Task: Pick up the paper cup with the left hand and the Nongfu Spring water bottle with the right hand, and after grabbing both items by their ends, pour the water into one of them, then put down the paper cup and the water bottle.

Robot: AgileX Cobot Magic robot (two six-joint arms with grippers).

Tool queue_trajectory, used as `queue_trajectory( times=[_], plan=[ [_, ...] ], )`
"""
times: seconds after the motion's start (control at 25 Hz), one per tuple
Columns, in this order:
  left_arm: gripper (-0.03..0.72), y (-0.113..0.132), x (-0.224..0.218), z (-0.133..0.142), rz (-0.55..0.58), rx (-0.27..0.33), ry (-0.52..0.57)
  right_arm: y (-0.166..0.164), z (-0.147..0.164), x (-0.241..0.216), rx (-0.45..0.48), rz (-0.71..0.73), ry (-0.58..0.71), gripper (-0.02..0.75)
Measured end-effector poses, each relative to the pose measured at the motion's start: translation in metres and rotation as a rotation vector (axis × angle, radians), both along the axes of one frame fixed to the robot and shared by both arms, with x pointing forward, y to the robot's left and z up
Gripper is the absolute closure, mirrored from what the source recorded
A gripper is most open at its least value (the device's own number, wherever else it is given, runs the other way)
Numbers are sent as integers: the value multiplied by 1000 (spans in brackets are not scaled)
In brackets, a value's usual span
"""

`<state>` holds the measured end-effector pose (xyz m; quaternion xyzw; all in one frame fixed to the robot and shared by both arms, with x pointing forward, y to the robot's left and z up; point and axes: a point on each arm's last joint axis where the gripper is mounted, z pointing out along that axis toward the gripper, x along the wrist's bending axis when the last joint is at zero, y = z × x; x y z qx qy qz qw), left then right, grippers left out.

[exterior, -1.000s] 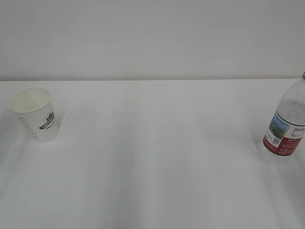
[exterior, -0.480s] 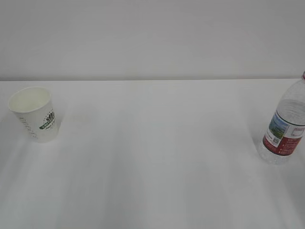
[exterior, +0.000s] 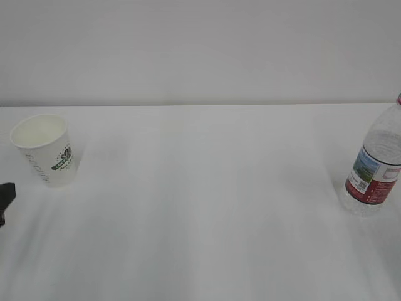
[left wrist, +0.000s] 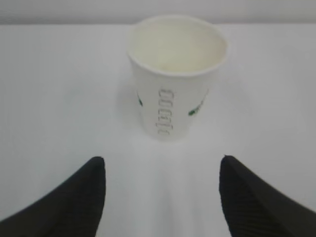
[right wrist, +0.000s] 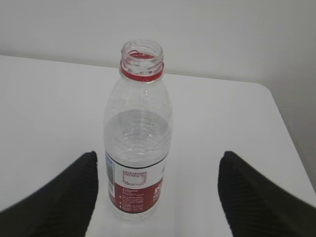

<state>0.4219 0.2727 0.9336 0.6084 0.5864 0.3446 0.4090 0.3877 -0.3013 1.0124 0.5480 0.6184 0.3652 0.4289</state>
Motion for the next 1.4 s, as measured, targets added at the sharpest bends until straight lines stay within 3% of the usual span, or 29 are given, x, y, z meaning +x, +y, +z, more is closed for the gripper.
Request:
queue_trajectory(
  times=[0.32,0.52,0.72,1.12,1.4],
  plan=[
    [177,-4,-20,-36,-43,38,10,0,0,0,-2,1,1,169],
    [181,-7,-18,-40,-76,49,-50,0,0,0,9,-3,0,169],
    [183,-10,-17,-44,-115,50,-37,0,1,0,58,-24,-10,169],
    [185,-12,-18,-44,-138,49,-40,0,7,2,47,-21,-82,169],
    [185,-12,-18,-44,-138,49,-43,25,3,-1,-24,179,-39,216]
  ],
)
